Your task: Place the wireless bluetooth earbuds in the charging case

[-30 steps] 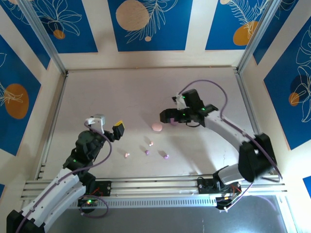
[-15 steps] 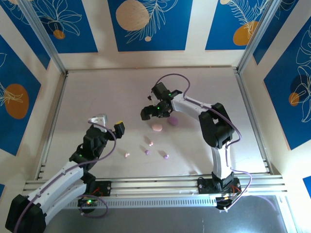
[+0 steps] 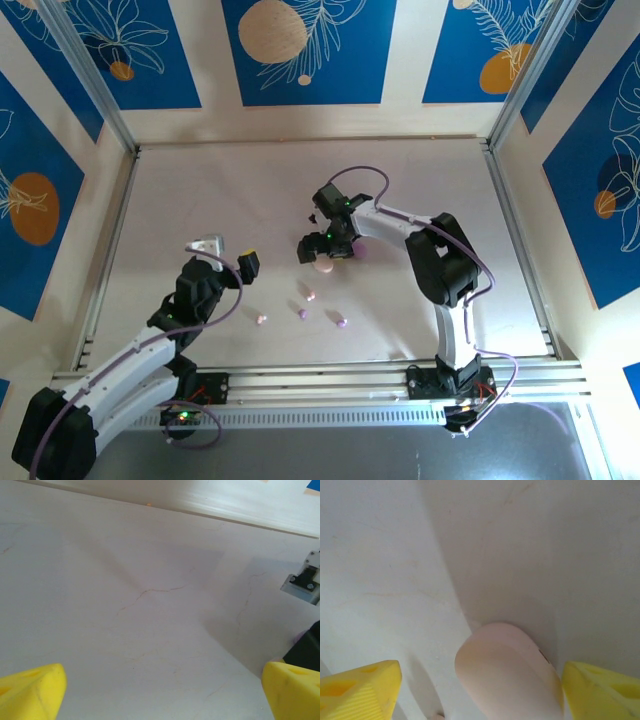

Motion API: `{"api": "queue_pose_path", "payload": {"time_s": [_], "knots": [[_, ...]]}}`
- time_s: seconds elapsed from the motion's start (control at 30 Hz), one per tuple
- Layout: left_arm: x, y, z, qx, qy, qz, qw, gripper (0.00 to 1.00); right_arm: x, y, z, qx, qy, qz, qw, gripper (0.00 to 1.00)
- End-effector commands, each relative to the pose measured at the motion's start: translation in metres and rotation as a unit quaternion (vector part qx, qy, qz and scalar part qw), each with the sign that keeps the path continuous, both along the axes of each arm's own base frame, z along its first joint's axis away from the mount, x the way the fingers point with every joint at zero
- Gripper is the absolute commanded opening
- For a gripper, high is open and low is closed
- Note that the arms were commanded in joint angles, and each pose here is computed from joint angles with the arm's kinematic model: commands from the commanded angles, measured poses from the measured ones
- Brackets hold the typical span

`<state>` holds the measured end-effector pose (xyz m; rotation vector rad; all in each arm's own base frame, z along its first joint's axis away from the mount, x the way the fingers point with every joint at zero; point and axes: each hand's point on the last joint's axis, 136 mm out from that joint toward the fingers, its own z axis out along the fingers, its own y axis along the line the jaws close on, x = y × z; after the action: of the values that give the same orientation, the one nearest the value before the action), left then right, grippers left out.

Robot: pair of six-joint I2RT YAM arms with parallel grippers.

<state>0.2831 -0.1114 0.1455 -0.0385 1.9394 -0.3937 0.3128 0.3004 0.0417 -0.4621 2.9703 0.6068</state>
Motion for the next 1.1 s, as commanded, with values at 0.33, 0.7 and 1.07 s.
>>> {"api": "queue_pose_path", "payload": {"time_s": [0.33, 0.7, 1.07], "knots": [[0.006, -0.010, 0.012, -0.016, 0.002, -0.013, 1.000, 1.00, -0.020, -0.002, 0.016, -0.025, -0.009, 0.006, 1.000, 0.71], [0.009, -0.017, 0.007, -0.017, 0.020, -0.025, 0.999, 1.00, -0.011, -0.010, -0.001, -0.153, -0.055, 0.033, 0.986, 0.71], [0.009, -0.019, 0.006, -0.018, 0.021, -0.030, 0.999, 1.00, -0.007, -0.006, -0.006, -0.185, -0.067, 0.048, 0.979, 0.62]]}}
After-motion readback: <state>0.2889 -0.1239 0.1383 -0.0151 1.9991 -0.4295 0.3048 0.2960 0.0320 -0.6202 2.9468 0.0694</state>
